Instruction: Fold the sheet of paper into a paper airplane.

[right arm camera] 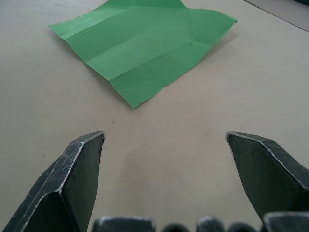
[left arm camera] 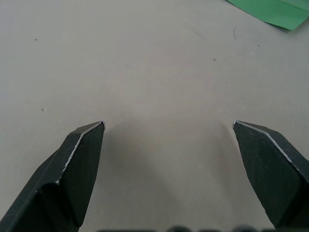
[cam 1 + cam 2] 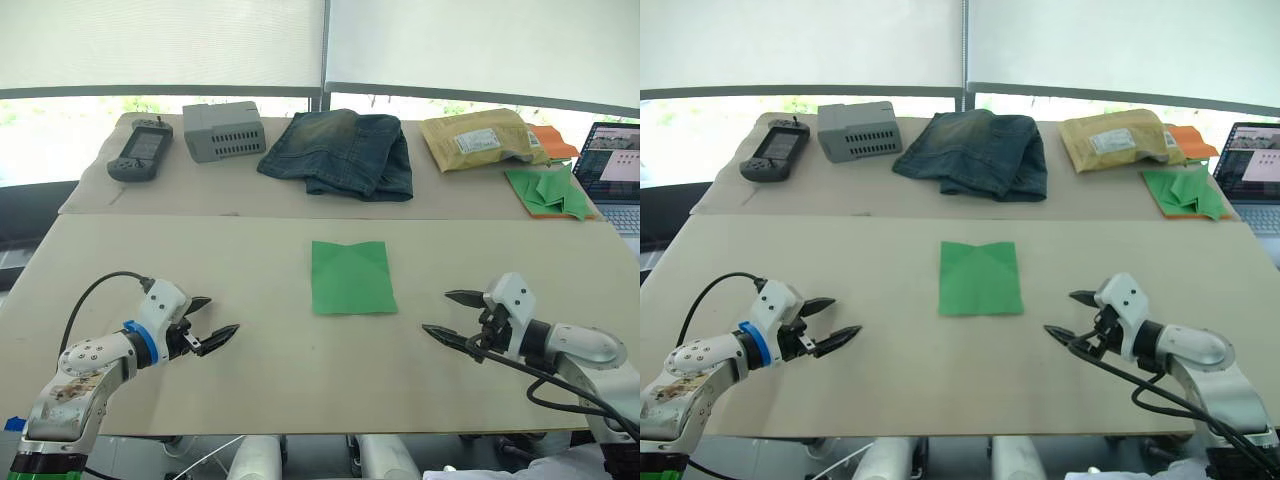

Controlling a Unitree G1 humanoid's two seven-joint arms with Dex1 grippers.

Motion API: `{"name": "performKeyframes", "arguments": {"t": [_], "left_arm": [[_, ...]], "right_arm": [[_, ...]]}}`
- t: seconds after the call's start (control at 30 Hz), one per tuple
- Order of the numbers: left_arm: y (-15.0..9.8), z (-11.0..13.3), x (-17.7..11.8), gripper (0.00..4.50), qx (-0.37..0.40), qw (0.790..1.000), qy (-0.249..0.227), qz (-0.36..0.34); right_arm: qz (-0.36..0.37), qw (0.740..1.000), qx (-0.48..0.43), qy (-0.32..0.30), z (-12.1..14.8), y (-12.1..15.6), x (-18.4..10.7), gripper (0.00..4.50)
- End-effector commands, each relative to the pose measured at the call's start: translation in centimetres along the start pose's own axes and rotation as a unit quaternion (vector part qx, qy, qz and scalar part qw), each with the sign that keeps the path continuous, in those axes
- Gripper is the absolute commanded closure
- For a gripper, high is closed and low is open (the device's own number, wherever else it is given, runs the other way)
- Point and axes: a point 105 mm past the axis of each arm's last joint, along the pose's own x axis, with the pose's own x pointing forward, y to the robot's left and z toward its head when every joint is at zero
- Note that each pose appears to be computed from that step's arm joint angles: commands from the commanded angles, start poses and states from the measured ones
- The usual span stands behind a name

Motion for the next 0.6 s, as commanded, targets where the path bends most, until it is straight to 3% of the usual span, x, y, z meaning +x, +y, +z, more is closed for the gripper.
{"name": "performKeyframes", "arguments": {"t": [0.03,0.2,0.43,0.6], "left_arm": [[-0.2,1.1,0.0,0.00,0.007,1.000,-0.024,-0.012],[-1.9,5.1,1.3,0.00,-0.014,0.992,-0.071,-0.103],[-5.6,8.5,4.4,0.00,0.124,0.960,-0.036,-0.250],[-5.5,10.5,8.4,0.00,0.192,0.952,-0.032,-0.237]], "right_arm": [[-0.015,1.000,-0.015,-0.013,0.7,-0.4,-0.7,0.05],[-0.017,1.000,-0.017,-0.005,1.3,-0.3,-0.8,0.05],[0.025,0.999,-0.026,0.004,3.6,2.1,0.7,0.05],[-0.010,0.999,-0.036,0.012,4.4,1.8,2.0,0.05]]}}
